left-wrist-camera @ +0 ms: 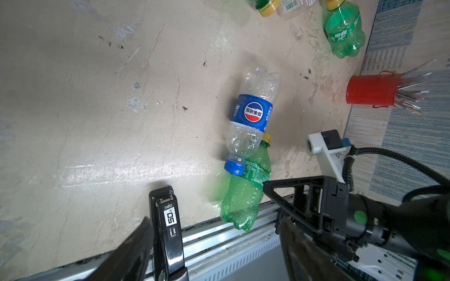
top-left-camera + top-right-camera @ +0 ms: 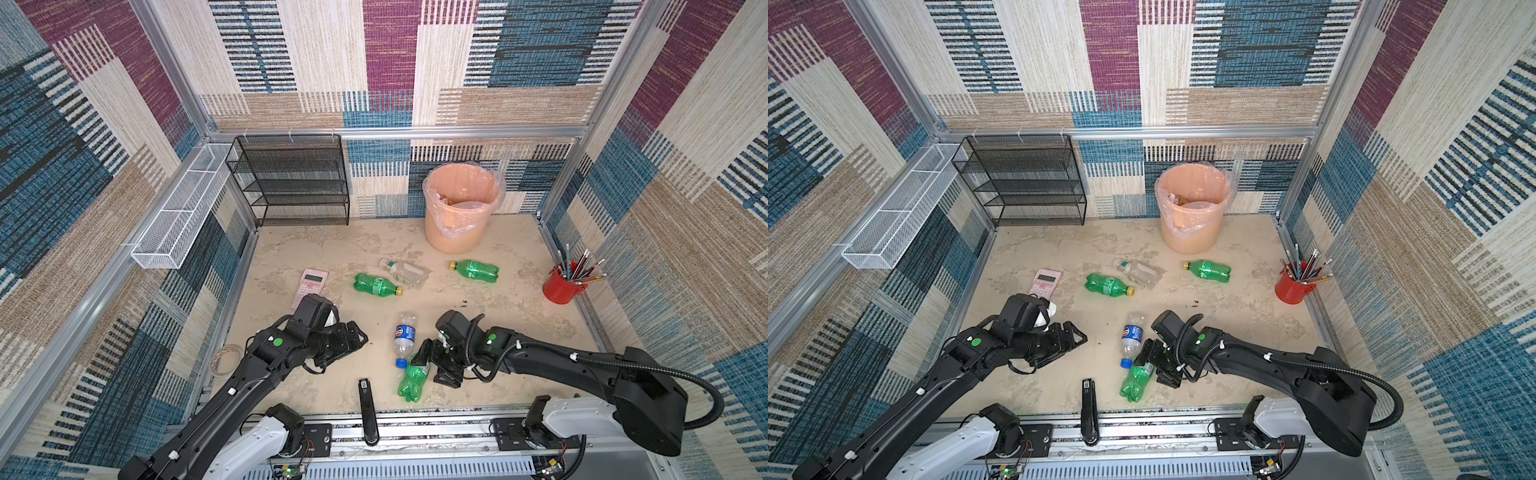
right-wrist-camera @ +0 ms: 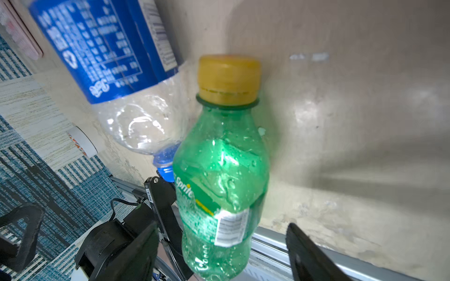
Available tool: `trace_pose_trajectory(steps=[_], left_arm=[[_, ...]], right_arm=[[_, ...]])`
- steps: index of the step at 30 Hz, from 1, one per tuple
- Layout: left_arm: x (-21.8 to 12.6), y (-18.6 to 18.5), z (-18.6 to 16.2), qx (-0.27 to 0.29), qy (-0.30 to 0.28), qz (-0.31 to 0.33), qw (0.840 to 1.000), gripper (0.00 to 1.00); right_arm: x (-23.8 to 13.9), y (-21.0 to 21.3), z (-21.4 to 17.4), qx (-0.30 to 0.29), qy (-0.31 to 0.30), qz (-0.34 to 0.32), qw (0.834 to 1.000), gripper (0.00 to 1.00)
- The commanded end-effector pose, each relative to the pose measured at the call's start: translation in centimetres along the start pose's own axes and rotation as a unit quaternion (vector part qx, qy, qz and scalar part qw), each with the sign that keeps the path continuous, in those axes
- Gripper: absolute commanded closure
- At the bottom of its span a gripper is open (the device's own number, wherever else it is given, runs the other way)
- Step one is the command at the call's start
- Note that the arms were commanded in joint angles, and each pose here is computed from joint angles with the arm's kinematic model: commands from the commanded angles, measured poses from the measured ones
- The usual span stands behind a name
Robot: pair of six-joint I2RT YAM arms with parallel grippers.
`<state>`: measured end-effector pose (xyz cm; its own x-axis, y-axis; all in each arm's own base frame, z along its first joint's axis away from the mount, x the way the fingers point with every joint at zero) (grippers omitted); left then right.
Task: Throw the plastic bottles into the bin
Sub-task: 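Grasp the small green Sprite bottle with the right gripper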
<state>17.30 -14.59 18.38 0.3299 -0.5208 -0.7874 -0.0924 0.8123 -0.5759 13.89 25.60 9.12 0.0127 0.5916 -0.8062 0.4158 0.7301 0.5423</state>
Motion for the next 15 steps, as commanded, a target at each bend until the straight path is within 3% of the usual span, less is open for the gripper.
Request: trace_pose_trajectory(steps=[1,15], left_arm=[[0.0,0.0,-0.3,0.021,0.008,-0.004,1.000,0.17],[-0.4,-0.2,-0.3,0.031,0.006,-0.007,0.999,0.17]], right_arm=[[0.6,0.7,0.2,0.015,-0.013,0.014,1.000,0.17],[2.6,-0.2,0.7,0.025,-0.014,0.002,1.000,0.31]])
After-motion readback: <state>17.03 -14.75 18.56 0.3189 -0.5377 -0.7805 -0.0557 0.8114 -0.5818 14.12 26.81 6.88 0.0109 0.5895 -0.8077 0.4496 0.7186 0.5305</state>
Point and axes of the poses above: each gripper's point midway between its finger pads, its own x axis out along the fingers, its own y axis along the line the jaws close on, z = x × y, the point moved 3 cm from there along -x, back along the fingers, and after that the axes turned 3 degrees about x, right-handed, at the moved point
